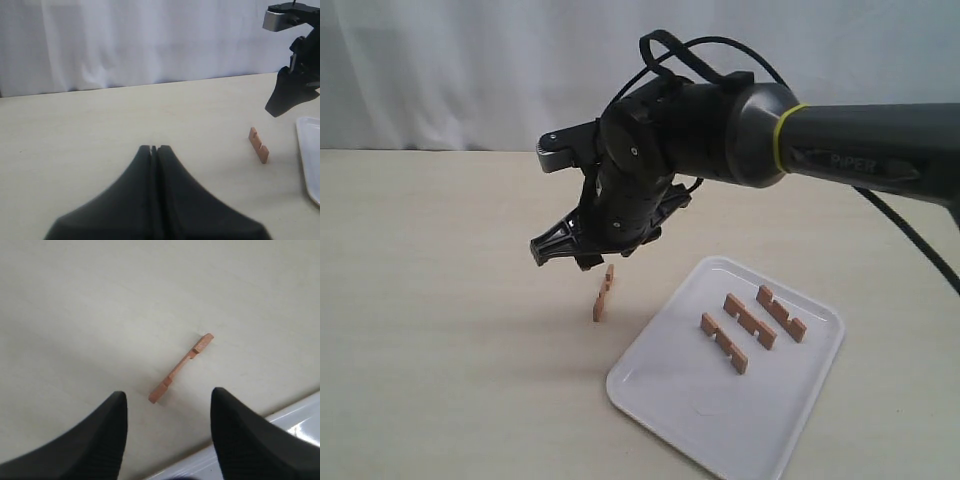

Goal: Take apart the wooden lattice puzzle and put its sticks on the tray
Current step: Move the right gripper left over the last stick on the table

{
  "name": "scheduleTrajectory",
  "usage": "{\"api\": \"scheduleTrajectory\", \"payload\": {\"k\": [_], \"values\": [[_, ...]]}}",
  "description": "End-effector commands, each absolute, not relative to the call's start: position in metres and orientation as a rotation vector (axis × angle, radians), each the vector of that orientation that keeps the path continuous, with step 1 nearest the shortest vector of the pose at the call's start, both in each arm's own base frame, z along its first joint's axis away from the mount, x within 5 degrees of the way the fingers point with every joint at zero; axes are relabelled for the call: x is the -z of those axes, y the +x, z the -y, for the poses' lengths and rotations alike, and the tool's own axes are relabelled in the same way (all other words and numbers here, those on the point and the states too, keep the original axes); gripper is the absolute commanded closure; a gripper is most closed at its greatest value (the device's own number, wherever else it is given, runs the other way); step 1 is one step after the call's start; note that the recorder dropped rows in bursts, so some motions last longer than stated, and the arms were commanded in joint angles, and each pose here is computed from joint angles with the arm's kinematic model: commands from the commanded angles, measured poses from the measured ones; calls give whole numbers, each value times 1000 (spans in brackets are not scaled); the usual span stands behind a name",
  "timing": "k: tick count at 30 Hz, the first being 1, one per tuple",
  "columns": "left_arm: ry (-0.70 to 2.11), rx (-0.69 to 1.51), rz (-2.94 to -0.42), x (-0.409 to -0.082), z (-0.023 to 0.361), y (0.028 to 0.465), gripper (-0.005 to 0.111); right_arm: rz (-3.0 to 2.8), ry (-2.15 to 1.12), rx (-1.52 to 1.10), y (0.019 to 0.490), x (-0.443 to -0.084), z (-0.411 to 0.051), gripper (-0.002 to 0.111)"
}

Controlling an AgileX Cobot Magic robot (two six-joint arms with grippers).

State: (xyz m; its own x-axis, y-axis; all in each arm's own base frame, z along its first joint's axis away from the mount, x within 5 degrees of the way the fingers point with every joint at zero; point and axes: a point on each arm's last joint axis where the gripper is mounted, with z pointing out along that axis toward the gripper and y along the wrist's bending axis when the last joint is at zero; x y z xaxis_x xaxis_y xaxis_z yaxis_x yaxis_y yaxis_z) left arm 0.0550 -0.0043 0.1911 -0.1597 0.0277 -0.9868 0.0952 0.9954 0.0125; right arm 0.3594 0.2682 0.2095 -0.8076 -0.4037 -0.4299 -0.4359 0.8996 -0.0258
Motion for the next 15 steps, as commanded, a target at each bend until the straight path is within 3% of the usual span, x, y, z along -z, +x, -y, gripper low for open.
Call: {"api": "scheduleTrajectory", "payload": {"k": [1,15], "values": [[90,61,-1722,-191,4,55,107,-2610,-606,-98,361,-211,-269,59],[90,61,-1722,-191,4,55,107,-2627,-476,-145,366,-200,-273,59]]}}
